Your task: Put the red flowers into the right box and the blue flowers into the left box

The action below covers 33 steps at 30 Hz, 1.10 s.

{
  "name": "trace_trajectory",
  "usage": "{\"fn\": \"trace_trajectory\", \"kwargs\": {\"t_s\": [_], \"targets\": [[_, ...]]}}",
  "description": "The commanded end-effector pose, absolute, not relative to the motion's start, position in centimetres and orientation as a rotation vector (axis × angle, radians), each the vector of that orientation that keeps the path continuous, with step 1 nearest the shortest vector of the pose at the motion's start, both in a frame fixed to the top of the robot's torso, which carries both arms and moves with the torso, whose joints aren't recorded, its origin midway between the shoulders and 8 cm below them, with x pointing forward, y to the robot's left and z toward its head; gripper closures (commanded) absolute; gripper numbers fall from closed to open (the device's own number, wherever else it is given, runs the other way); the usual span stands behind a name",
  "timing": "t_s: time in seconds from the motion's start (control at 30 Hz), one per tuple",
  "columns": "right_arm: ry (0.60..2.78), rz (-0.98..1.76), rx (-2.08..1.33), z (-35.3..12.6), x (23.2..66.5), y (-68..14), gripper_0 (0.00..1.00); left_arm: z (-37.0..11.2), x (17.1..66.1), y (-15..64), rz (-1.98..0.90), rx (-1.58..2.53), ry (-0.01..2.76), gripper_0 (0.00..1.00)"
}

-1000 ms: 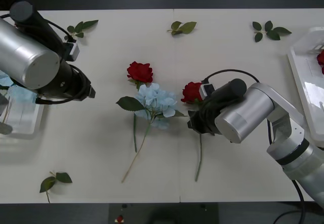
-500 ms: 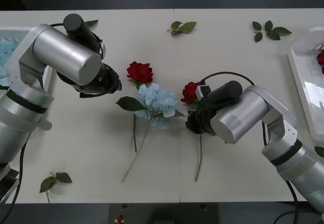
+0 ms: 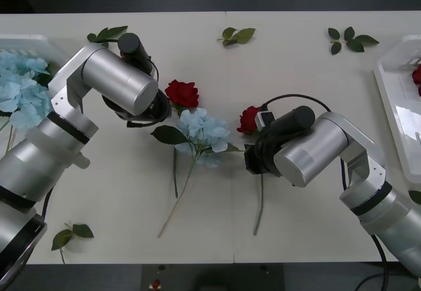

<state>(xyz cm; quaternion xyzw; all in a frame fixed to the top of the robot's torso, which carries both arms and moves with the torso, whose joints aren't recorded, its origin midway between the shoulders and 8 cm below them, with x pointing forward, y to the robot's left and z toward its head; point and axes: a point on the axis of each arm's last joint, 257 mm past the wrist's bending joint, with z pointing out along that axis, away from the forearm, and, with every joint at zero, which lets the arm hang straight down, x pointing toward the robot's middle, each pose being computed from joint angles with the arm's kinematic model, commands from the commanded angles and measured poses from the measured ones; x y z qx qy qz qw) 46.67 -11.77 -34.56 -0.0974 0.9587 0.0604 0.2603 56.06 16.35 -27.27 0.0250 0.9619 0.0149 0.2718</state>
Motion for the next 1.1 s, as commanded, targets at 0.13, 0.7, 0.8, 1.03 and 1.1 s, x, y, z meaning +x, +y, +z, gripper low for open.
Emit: {"fn": "trace_trajectory", "kwargs": {"t_s": [0.13,0.7,0.8,1.03,1.1], "targets": [[2.548,0.202,-0.284,-32.6,47.8,-10.0,1.0,-26.0,56.8,13.2,0.037,0.138,2.549,0.0],[2.432,0.161,-0.212,-24.2,52.4,-19.0,1.0,-27.7,56.0,12.4,0.117,0.218,2.552,0.0],[2.417,0.081,-0.23,-21.9,52.4,-22.8,1.0,-27.9,55.9,12.3,0.132,0.233,2.55,0.0],[2.347,-0.258,-0.303,-15.5,52.1,-33.9,1.0,-28.3,55.7,11.8,0.138,0.239,2.556,0.0],[2.332,-0.325,-0.308,-14.3,52.1,-36.0,1.0,-28.4,56.0,11.6,0.141,0.241,2.555,0.0]]}}
